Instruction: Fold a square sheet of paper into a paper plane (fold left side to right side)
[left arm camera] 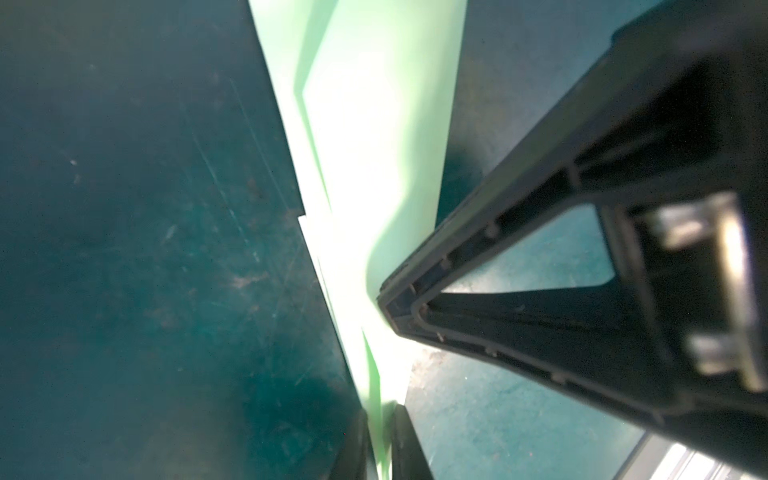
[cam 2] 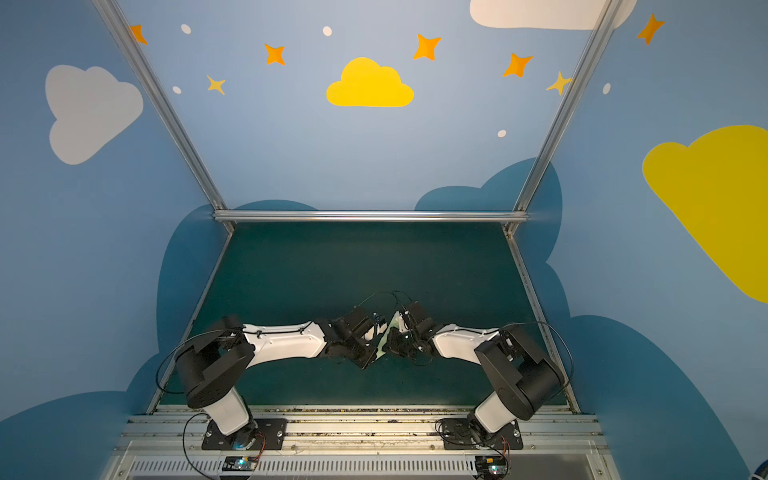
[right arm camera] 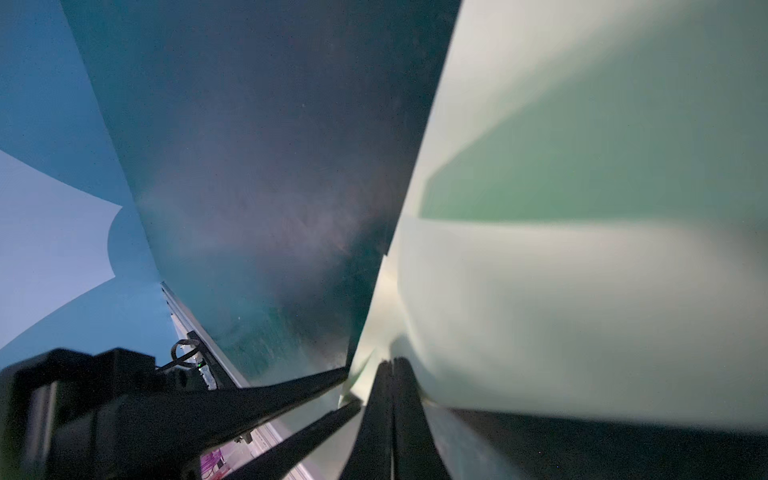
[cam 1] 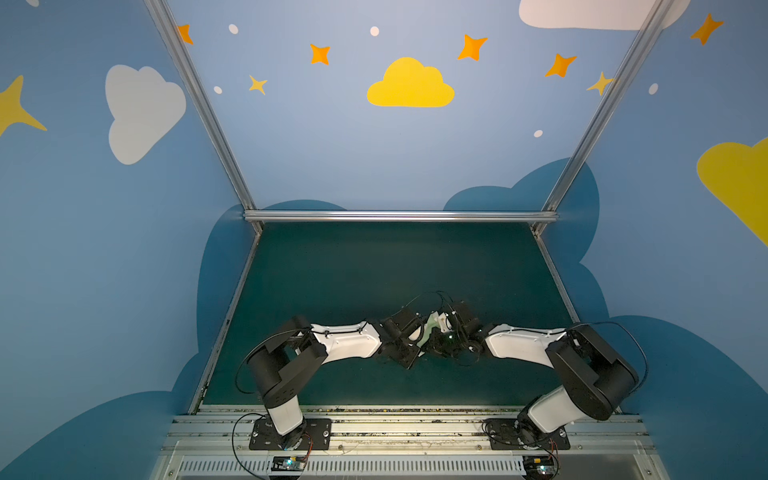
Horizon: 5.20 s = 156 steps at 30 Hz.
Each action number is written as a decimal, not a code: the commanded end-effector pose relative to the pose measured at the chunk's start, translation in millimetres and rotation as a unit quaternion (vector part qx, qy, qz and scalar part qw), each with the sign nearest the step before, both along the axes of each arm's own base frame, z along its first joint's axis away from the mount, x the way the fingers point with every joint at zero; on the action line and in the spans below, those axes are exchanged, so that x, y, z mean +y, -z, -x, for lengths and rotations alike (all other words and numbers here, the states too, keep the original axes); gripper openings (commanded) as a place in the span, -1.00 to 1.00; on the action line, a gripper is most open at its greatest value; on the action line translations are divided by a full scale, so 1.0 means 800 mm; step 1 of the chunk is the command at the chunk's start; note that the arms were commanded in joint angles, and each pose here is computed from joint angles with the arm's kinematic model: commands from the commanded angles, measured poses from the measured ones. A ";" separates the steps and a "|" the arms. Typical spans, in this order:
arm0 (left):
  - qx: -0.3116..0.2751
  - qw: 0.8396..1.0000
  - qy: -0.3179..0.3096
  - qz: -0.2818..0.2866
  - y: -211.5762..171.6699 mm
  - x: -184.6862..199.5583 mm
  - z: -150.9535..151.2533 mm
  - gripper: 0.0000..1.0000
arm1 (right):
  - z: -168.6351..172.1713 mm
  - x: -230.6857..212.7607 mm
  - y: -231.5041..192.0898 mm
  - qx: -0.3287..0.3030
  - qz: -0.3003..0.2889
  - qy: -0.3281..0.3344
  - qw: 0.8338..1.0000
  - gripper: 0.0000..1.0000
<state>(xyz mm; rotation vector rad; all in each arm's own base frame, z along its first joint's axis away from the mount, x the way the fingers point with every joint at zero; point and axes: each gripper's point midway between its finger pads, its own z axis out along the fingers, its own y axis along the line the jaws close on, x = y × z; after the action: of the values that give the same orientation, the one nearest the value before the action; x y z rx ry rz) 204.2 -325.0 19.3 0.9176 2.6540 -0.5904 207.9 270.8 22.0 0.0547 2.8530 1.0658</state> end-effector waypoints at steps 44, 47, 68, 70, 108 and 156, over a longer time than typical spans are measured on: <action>0.028 0.993 -0.065 0.094 -0.057 0.001 -0.024 -0.63 | 0.003 -0.020 0.033 0.020 0.048 0.012 0.999 -1.00; 0.056 0.983 -0.113 0.133 -0.069 0.000 -0.029 -0.68 | 0.005 -0.024 0.038 0.026 0.057 0.015 0.998 -1.00; 0.184 0.895 -0.336 0.231 -0.035 -0.031 -0.023 -0.93 | 0.010 -0.034 0.051 0.038 0.081 0.030 0.996 -1.00; 0.183 0.895 -0.341 0.223 -0.030 -0.029 -0.023 -0.93 | 0.010 -0.034 0.050 0.038 0.082 0.030 0.995 -1.00; 0.193 0.913 -0.352 0.070 0.044 0.032 0.019 -0.93 | 0.014 -0.039 0.056 0.046 0.096 0.036 0.994 -1.00; 0.218 0.870 -0.411 0.164 -0.011 -0.030 -0.026 -0.93 | 0.023 -0.040 0.067 0.059 0.105 0.039 0.992 -1.00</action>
<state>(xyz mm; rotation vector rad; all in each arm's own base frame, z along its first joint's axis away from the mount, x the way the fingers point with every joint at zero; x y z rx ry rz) 220.2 -342.7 26.8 -0.5280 2.8208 -1.0279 213.7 271.6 14.6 0.1350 2.8639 1.0427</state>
